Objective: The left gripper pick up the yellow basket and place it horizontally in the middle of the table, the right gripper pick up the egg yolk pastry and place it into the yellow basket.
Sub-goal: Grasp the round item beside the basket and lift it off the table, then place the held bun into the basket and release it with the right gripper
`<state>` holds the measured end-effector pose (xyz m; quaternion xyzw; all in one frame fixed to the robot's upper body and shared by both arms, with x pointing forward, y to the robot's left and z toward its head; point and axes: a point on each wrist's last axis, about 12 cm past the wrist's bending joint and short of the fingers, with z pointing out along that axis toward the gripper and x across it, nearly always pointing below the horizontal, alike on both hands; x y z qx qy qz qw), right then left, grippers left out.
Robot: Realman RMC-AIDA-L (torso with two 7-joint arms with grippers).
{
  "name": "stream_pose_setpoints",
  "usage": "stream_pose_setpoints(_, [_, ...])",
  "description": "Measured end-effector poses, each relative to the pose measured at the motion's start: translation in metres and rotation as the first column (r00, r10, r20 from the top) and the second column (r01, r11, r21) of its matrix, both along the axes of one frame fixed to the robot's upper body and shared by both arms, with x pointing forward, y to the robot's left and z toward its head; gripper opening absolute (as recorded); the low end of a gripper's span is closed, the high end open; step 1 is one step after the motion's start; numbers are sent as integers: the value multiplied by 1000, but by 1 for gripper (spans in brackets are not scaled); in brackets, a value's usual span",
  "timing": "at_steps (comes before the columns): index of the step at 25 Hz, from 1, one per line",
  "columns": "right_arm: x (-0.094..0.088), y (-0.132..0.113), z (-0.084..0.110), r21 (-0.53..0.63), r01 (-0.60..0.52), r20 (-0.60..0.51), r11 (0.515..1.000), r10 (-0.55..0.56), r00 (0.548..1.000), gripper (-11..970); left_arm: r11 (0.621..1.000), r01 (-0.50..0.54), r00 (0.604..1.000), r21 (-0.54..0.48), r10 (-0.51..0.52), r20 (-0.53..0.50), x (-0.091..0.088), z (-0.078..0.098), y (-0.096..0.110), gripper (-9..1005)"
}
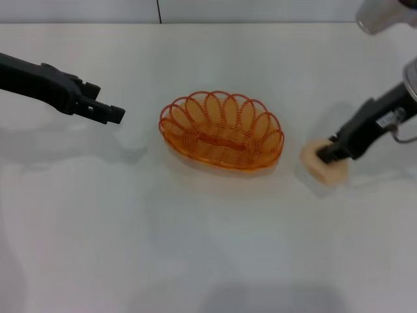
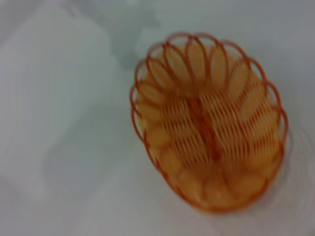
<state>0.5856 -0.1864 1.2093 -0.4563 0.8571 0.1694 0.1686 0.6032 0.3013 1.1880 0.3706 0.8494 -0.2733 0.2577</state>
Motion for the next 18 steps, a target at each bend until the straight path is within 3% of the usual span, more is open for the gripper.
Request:
stream_pose_setpoints(6, [9,21,15,44,-44,57,998,42,998,157,1000,-10,1000,6,10,17,2,0,2,889])
stream_pose_setpoints(18, [21,69,20,68,-147,161,987,135,978,77,1000,-29,999,3,29,30,4,-3,0,889])
